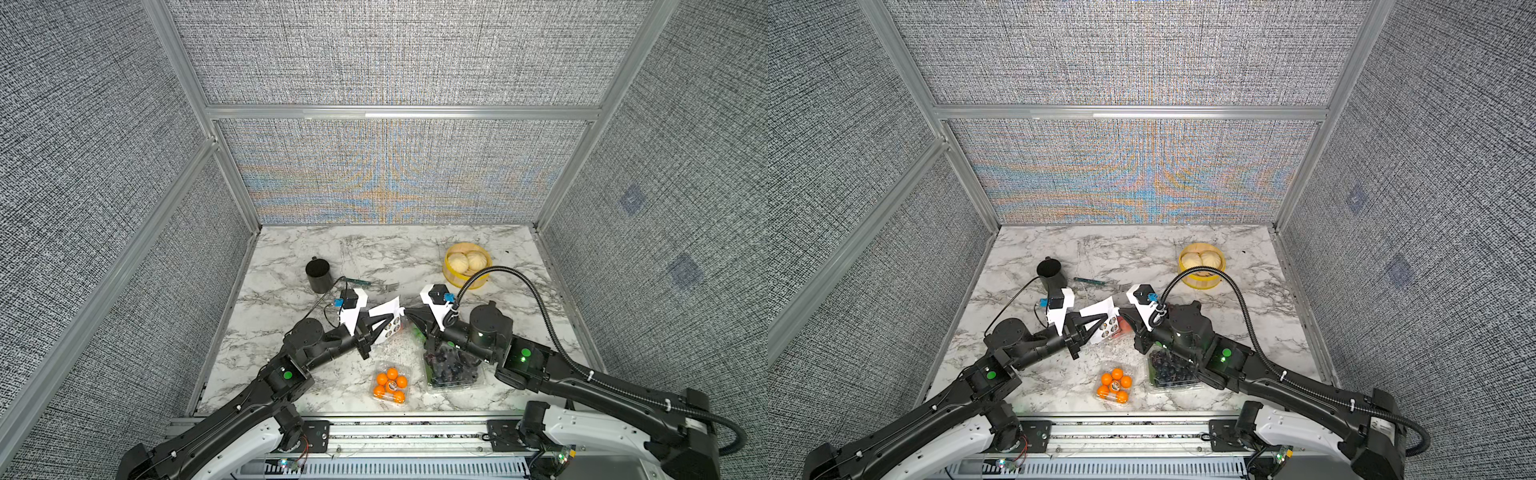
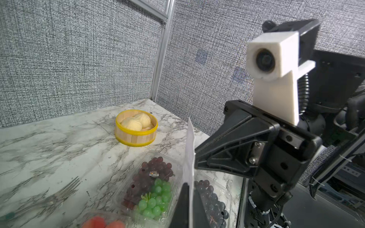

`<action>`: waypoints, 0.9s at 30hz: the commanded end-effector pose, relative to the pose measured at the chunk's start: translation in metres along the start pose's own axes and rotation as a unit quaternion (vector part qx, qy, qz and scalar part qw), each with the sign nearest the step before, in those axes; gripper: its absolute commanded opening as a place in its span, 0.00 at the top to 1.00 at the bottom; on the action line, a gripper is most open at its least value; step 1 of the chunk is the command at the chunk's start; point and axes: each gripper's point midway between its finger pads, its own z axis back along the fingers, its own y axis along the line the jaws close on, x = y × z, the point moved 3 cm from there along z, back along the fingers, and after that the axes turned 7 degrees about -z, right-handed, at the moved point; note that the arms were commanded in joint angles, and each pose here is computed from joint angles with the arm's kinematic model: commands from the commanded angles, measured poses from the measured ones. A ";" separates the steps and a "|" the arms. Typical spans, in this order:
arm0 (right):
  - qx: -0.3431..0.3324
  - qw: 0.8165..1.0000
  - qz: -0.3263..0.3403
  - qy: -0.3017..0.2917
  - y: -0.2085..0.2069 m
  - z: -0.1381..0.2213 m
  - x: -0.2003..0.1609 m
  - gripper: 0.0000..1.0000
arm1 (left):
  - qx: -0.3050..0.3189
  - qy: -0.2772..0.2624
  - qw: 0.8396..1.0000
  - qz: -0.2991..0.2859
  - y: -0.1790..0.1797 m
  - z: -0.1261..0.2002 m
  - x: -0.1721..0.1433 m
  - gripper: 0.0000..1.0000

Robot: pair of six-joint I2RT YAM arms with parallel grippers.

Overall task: Label fruit boxes
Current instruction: Tear off the label from the label sticker, then stick the label on the fruit box, then place the label sticker at the center of the board.

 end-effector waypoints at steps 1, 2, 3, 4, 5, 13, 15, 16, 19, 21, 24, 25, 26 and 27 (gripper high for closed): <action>-0.017 1.000 0.001 0.005 -0.005 0.003 -0.003 1.00 | 0.027 0.004 1.000 0.009 0.008 0.000 -0.003 1.00; -0.018 1.000 0.000 0.006 -0.006 0.004 -0.004 1.00 | 0.029 0.005 1.000 0.011 0.009 -0.001 -0.003 1.00; -0.020 1.000 -0.001 0.007 -0.007 0.004 -0.005 1.00 | 0.027 0.005 1.000 0.011 0.008 -0.001 -0.002 1.00; -0.022 1.000 -0.002 0.008 -0.007 0.005 -0.006 1.00 | 0.027 0.006 1.000 0.013 0.008 -0.001 -0.003 1.00; -0.025 1.000 -0.003 0.010 -0.008 0.006 -0.006 1.00 | 0.030 0.009 0.999 0.016 0.009 -0.001 -0.004 1.00; -0.085 0.994 -0.023 0.059 -0.025 0.016 -0.021 1.00 | 0.148 0.068 0.983 0.083 0.045 0.004 -0.042 1.00; -0.117 0.988 -0.035 0.093 -0.034 0.021 -0.032 1.00 | 0.177 0.094 0.973 0.111 0.055 0.005 -0.065 1.00; -0.140 0.982 -0.043 0.116 -0.040 0.026 -0.040 1.00 | 0.183 0.107 0.969 0.124 0.057 0.006 -0.074 1.00; -0.193 0.963 -0.069 0.175 -0.053 0.042 -0.062 1.00 | 0.228 0.139 0.952 0.149 0.066 0.023 -0.099 1.00; -0.211 0.949 -0.091 0.215 -0.057 0.054 -0.080 1.00 | 0.267 0.169 0.936 0.154 0.073 0.037 -0.114 1.00; -0.214 0.933 -0.116 0.265 -0.055 0.067 -0.101 1.00 | 0.271 0.192 0.929 0.163 0.075 0.045 -0.134 1.00; -0.221 0.926 -0.121 0.281 -0.056 0.074 -0.106 1.00 | 0.254 0.187 0.934 0.168 0.074 0.041 -0.138 1.00; -0.233 0.918 -0.124 0.296 -0.058 0.080 -0.111 1.00 | 0.247 0.191 0.933 0.175 0.075 0.039 -0.142 1.00; -0.245 0.909 -0.125 0.312 -0.060 0.087 -0.116 1.00 | 0.247 0.199 0.931 0.178 0.076 0.039 -0.143 1.00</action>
